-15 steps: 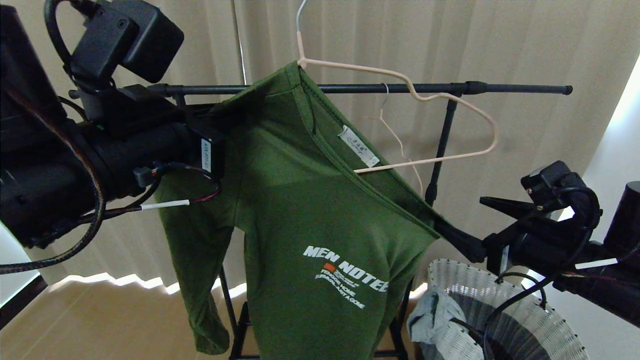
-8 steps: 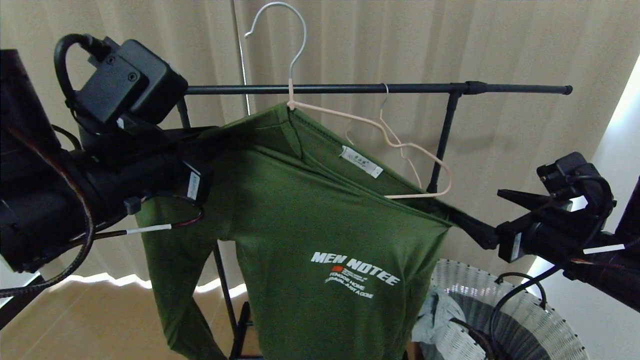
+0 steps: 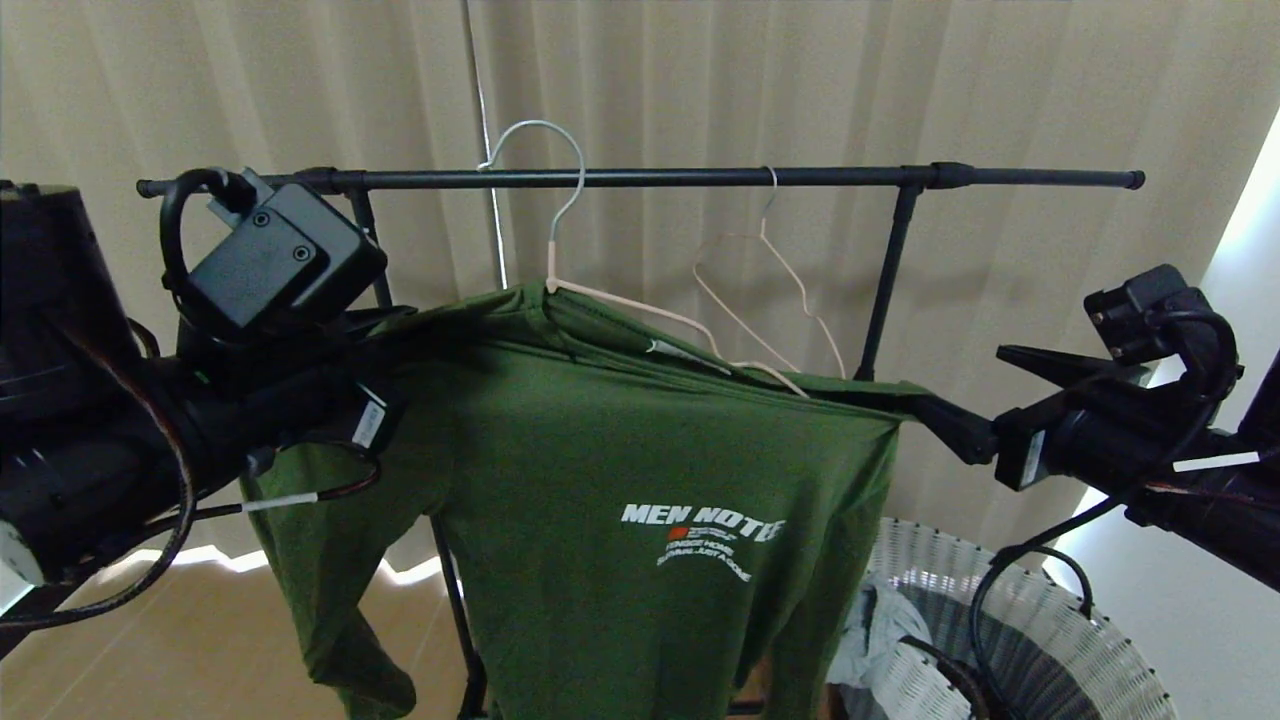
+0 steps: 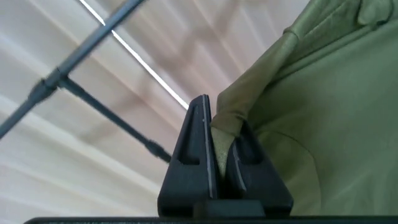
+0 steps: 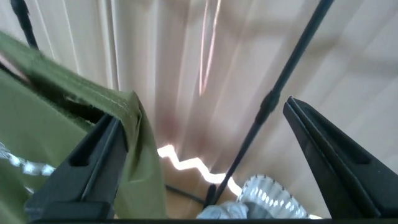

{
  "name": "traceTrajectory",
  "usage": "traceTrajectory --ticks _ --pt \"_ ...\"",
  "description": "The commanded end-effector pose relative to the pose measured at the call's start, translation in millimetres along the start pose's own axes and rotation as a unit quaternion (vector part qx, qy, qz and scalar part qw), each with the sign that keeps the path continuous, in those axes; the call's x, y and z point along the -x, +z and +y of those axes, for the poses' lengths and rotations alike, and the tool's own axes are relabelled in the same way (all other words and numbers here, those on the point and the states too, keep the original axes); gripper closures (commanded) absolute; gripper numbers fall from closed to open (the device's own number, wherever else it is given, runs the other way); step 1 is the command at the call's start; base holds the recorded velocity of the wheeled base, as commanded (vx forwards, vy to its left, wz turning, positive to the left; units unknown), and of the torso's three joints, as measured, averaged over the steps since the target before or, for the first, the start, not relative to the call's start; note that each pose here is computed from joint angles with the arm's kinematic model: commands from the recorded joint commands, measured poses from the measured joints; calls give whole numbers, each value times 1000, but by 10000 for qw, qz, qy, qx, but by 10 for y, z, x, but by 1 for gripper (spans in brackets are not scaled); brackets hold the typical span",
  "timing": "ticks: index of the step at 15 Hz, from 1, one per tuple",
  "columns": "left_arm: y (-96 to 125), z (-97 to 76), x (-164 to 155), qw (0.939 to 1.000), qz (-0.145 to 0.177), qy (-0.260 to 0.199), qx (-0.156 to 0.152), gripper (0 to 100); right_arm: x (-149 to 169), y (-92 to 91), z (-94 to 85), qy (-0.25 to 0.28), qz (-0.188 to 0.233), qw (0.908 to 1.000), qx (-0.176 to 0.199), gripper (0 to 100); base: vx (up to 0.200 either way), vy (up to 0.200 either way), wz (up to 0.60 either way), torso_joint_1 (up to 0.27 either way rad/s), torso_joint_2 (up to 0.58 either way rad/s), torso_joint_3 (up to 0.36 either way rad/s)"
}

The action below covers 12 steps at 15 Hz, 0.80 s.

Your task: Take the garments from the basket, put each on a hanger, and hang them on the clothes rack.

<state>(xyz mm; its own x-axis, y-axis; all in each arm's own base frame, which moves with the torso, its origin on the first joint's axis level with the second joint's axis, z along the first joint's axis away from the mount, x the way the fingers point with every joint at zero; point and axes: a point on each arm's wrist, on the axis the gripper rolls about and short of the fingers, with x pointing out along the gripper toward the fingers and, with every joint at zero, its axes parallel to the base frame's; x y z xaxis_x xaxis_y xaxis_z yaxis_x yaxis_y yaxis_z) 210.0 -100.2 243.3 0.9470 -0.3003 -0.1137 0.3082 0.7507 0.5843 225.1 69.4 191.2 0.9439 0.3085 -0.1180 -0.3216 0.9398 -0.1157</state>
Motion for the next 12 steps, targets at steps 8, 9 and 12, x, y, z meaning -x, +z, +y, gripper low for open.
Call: traceTrajectory --ticks 8,9,12 --pt "-110 -98 -102 9986 487 201 -76 100 45 420 643 1391 -203 9891 437 0 0 0 0 0 0 0" --pt "-113 -100 -106 9985 500 211 -32 100 42 407 644 1392 -196 9882 608 0 0 0 0 0 0 0" --pt "-114 -83 -104 9959 706 557 81 100 60 425 638 1391 -248 9867 809 0 0 0 0 0 0 0"
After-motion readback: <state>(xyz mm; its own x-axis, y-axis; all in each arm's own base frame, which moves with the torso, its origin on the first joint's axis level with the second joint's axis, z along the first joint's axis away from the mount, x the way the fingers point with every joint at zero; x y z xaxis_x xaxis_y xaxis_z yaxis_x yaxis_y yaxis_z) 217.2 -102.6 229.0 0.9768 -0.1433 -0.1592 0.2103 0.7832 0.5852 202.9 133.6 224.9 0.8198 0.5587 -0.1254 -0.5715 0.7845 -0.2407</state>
